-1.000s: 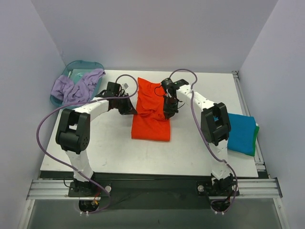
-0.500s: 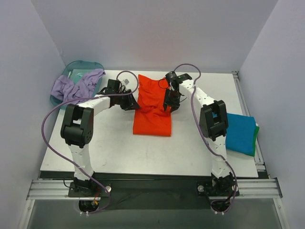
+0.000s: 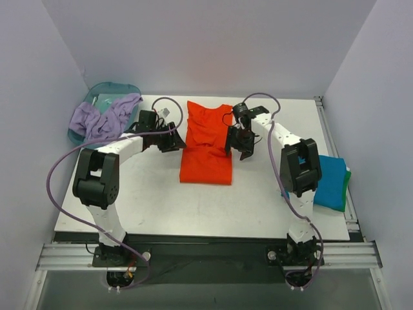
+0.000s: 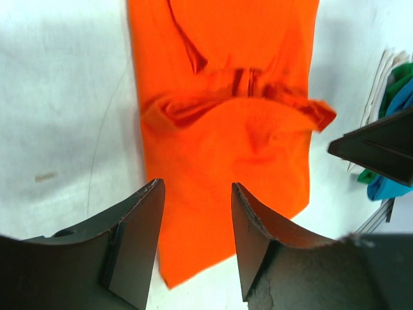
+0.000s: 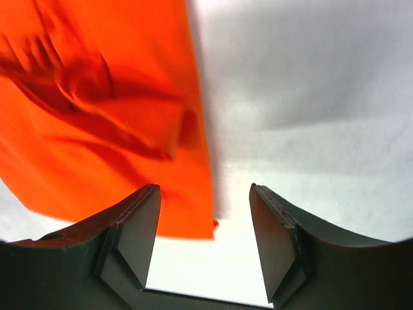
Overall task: Fold and stack the t-shirts
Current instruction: Fold the folded rectangular tshirt in 1/3 of the way, then grab one side of the 2/3 rectangular tshirt with both arms
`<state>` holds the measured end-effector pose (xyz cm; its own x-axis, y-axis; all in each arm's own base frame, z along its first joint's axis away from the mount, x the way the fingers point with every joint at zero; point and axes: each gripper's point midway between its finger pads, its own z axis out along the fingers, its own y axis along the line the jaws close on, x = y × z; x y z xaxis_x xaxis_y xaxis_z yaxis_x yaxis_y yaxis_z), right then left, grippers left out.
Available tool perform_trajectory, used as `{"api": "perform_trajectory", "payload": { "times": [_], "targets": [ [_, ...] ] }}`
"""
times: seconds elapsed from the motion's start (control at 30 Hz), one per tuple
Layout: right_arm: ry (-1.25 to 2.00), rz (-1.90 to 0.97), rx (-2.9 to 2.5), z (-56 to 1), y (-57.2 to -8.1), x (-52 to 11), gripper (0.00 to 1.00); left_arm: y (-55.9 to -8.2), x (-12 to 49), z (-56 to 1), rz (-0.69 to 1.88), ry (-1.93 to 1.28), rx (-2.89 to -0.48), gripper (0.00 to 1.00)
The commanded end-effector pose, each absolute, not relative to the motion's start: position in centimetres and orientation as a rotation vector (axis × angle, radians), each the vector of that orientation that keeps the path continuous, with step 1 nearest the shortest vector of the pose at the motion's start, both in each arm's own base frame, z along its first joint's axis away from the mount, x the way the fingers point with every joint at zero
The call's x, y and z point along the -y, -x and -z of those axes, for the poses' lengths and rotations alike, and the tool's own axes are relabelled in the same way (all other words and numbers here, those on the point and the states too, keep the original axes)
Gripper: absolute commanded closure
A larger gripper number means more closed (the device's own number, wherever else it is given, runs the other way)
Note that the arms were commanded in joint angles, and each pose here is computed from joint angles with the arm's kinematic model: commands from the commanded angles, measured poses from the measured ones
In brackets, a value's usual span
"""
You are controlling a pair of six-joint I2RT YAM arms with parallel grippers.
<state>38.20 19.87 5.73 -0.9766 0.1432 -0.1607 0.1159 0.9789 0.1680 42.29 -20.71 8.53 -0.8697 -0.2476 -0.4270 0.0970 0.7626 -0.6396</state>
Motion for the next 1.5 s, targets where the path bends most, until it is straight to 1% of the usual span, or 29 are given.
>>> {"api": "perform_trajectory", "payload": {
  "times": [0.0,0.07,0.1,0.13,0.2,0.37,0.47,0.73,0.93,1.03,1.27,1.47],
  "targets": [
    [-0.187,-0.322,-2.913,-8.6,-35.6,-19.8,0.43,-40.3,20.3,-10.4,0.933,0.033,-2.428,0.44],
    [-0.179,-0.371,-2.892,-9.1,-34.5,-20.1,0.43,-38.3,19.9,-9.1,0.933,0.033,-2.472,0.44],
    [-0.192,-0.361,-2.932,-7.8,-32.9,-19.8,0.44,-37.7,19.8,-9.2,0.934,0.028,-2.474,0.44],
    [-0.183,-0.377,-2.924,-7.8,-32.3,-20.0,0.44,-36.4,19.5,-8.0,0.930,0.038,-2.513,0.44],
    [-0.199,-0.372,-2.975,-6.2,-30.3,-19.8,0.47,-35.4,19.3,-7.8,0.928,0.037,-2.519,0.44],
    [-0.193,-0.411,-3.008,-4.6,-28.2,-20.8,0.51,-32.8,18.8,-6.4,0.911,0.045,-2.576,0.44],
    [-0.180,-0.408,-3.027,-3.9,-27.5,-21.2,0.52,-32.3,18.6,-6.4,0.900,0.038,-2.580,0.44],
    [-0.178,-0.349,-3.056,-2.3,-27.0,-21.2,0.55,-30.9,18.8,-5.3,0.910,0.031,-2.615,0.44],
    [-0.192,-0.306,-3.078,-1.3,-26.7,-20.7,0.60,-30.6,19.4,-5.4,0.932,0.013,-2.617,0.43],
    [-0.188,-0.287,-3.088,-0.9,-26.5,-20.5,0.62,-30.5,19.6,-5.3,0.937,0.013,-2.621,0.43],
    [-0.192,-0.263,-3.110,-0.1,-26.2,-20.2,0.74,-30.3,20.0,-4.4,0.922,0.007,-2.654,0.42],
    [-0.203,-0.260,-3.116,0.0,-26.2,-20.2,0.79,-29.7,20.6,-3.5,0.931,-0.005,-2.696,0.42]
  ]
}}
